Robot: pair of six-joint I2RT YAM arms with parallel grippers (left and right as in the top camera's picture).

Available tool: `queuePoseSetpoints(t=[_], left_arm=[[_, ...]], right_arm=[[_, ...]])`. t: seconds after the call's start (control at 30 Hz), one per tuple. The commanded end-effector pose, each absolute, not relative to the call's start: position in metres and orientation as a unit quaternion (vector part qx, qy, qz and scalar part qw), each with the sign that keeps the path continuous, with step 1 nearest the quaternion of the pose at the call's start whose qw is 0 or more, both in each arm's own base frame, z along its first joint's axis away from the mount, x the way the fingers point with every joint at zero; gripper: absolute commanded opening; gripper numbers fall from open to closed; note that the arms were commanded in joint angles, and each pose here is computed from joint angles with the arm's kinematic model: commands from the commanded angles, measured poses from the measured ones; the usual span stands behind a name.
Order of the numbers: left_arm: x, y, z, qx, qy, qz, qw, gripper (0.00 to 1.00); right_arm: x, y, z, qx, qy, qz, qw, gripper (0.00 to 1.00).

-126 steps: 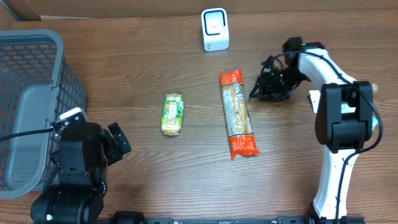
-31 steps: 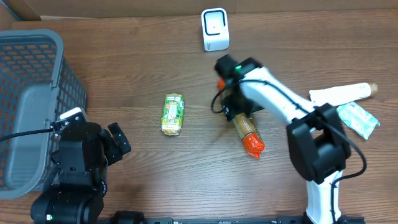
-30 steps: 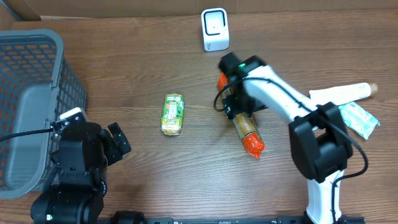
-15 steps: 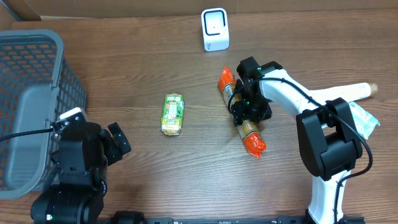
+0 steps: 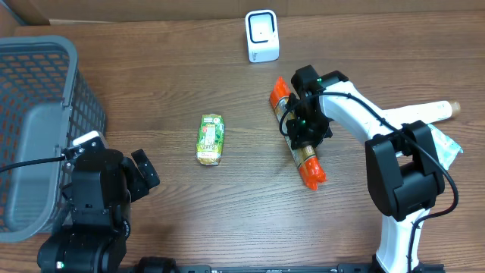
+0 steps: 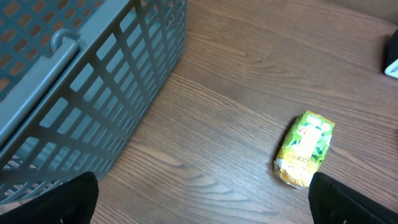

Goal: Scan the item barcode
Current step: 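Lift the spaghetti packet and hold it up to the scanner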

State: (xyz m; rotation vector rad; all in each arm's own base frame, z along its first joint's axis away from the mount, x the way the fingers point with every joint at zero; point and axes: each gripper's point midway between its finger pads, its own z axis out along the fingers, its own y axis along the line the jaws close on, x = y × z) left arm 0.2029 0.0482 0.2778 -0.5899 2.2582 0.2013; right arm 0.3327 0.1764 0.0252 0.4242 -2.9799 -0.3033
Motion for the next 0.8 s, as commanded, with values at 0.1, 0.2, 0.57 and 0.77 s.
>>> queuePoseSetpoints(t=[0.1,0.2,0.57,0.77], left_arm=[[0.202,0.051,0.278,-0.24,0.885,0.083,0.391,1.0],[0.202,0.051,0.278,-0.24,0.885,0.083,0.391,1.0],[0.202,0.051,0.278,-0.24,0.885,0.083,0.391,1.0],[0.202,0.051,0.278,-0.24,0.885,0.083,0.391,0.99]], right_arm=[[0.381,0.198,0.13,0.174,-0.969,-0.142,-0.101,0.04],[0.385,0.206,0.178,0.183,-0.955,-0.172,-0.16,0.04],[0.365,0.234,0.271,0.227,-0.881,-0.346,-0.229,0.04],[0.36,0.242,0.278,0.237,-0.867,-0.376,-0.225,0.04]])
